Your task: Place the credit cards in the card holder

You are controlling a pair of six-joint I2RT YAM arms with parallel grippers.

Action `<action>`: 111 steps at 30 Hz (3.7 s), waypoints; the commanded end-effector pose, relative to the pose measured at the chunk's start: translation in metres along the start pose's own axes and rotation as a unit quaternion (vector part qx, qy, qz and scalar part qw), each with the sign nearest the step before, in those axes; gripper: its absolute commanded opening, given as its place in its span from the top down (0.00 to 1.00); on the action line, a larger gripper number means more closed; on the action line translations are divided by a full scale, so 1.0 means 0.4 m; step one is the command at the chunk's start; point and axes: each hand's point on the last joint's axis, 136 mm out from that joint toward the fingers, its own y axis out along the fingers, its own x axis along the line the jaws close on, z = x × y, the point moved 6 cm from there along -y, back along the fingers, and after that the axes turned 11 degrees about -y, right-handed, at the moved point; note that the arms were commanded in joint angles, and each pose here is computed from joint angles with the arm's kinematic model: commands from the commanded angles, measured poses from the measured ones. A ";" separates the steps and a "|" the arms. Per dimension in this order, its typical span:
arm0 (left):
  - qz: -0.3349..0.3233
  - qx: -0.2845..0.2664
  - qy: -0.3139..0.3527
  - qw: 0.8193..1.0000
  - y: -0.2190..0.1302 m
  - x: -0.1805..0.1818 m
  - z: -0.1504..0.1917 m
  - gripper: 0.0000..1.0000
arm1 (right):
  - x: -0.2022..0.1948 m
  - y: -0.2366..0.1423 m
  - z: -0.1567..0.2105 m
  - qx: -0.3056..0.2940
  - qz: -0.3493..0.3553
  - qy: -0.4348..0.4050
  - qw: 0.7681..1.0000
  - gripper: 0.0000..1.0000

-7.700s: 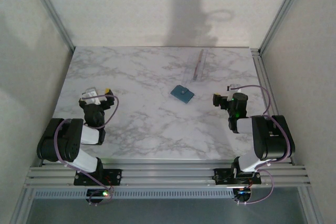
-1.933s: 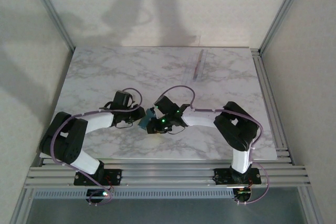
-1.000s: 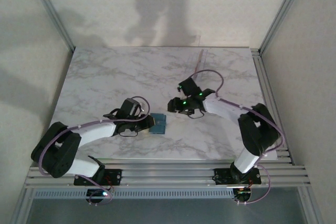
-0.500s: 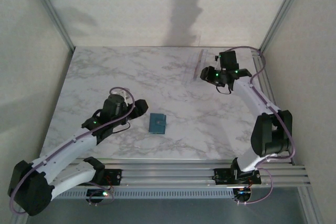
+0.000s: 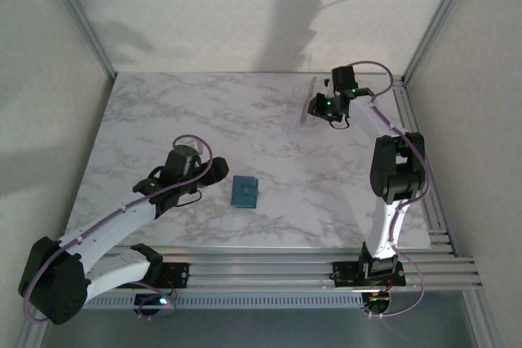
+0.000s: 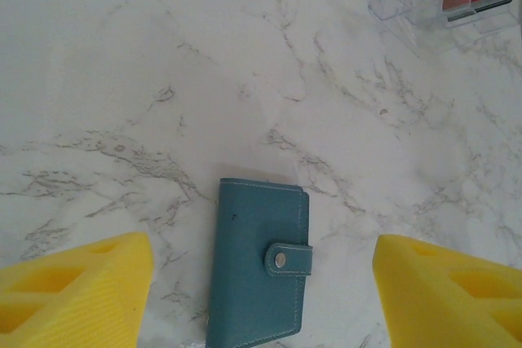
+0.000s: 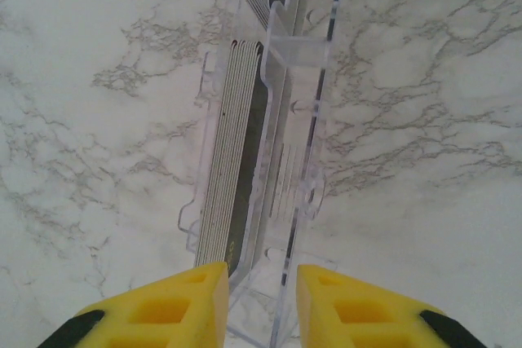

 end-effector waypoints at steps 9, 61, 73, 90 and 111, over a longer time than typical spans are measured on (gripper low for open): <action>-0.013 0.014 0.013 1.000 0.020 0.014 0.005 0.28 | -0.039 0.048 0.028 0.034 0.041 -0.002 0.999 0.77; 0.009 0.239 -0.023 0.971 0.154 0.060 0.129 0.52 | 0.181 -0.122 0.205 0.032 -0.085 -0.142 0.986 0.64; -0.012 0.263 -0.031 0.964 0.196 0.085 0.153 0.55 | 0.338 -0.096 0.500 0.113 -0.170 -0.117 0.972 0.59; 0.051 0.286 -0.037 0.956 0.184 0.023 0.167 1.00 | 0.440 -0.028 0.608 0.105 -0.154 -0.153 0.971 0.55; 0.121 0.322 -0.043 0.938 0.146 -0.049 0.192 1.00 | 0.424 0.041 0.633 0.051 0.082 -0.241 0.966 0.66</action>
